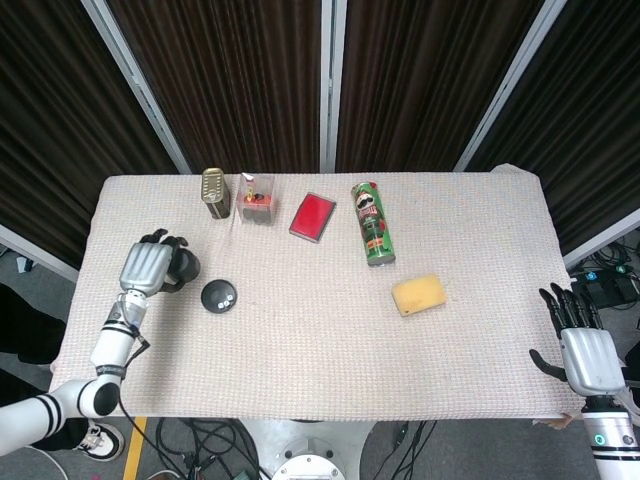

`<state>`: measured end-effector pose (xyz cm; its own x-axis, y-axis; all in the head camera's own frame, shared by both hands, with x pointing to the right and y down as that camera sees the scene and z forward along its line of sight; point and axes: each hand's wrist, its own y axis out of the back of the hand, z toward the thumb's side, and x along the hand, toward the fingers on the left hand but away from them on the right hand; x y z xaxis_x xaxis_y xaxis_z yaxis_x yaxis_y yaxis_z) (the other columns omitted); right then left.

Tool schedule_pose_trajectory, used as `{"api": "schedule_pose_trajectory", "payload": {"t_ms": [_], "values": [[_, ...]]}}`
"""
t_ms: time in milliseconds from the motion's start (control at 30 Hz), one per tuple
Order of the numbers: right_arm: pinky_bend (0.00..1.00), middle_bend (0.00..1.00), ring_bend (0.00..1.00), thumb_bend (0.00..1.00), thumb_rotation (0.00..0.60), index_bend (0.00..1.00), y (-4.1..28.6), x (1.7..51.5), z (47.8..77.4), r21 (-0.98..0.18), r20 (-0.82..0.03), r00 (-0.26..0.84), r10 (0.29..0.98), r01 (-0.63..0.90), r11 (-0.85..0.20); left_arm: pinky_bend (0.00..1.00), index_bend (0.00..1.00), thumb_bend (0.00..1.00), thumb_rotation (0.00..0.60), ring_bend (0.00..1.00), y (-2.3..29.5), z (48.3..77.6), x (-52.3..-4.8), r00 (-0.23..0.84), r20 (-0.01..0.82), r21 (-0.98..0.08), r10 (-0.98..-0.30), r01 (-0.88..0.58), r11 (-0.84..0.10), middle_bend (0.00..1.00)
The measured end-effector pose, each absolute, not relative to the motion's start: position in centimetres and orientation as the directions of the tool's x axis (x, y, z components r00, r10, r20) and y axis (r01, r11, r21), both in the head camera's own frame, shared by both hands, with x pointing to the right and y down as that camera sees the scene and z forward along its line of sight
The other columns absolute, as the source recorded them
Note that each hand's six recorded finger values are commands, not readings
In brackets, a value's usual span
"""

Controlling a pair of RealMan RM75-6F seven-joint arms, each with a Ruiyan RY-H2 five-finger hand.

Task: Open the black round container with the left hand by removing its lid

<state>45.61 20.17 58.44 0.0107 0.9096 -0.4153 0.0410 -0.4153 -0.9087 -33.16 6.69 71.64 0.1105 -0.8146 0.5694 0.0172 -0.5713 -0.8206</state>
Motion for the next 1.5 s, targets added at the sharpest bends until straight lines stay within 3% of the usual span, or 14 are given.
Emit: {"api": "schedule_pose_trajectory", "payload": {"t_ms": [300,600,867,1233,1500], "values": [[0.00,0.00,0.00,0.13,0.600,0.00,20.0,45.4,58.0,-0.914,-0.404,0.010,0.915,0.031,-0.404,0.19,0.26,0.12,0.600,0.11,7.1,74.1,-35.1,0.061,0.633,-0.768,-0.772,-0.074,-0.636,0.26],[0.00,0.00,0.00,0.13,0.600,0.00,20.0,45.3,57.7,-0.918,-0.396,0.014,0.918,0.035,-0.396,0.15,0.20,0.09,0.600,0.07,6.1,72.1,-34.4,0.084,0.564,-0.817,-0.821,-0.085,-0.570,0.19],[0.00,0.00,0.00,0.13,0.600,0.00,20.3,45.4,57.3,-0.923,-0.383,0.022,0.923,0.042,-0.384,0.13,0.20,0.09,0.600,0.06,6.7,68.2,-34.7,0.081,0.432,-0.897,-0.898,-0.063,-0.437,0.19],[0.00,0.00,0.00,0.12,0.600,0.00,20.8,45.2,57.4,-0.922,-0.381,0.054,0.923,0.047,-0.383,0.12,0.20,0.08,0.600,0.06,14.9,62.3,-38.1,0.064,0.265,-0.961,-0.962,-0.066,-0.269,0.19],[0.00,0.00,0.00,0.12,0.600,0.00,21.2,44.6,57.8,-0.920,-0.387,0.071,0.919,0.042,-0.390,0.12,0.20,0.07,0.600,0.06,20.3,60.2,-41.2,0.020,0.270,-0.959,-0.963,-0.084,-0.271,0.19]]}}
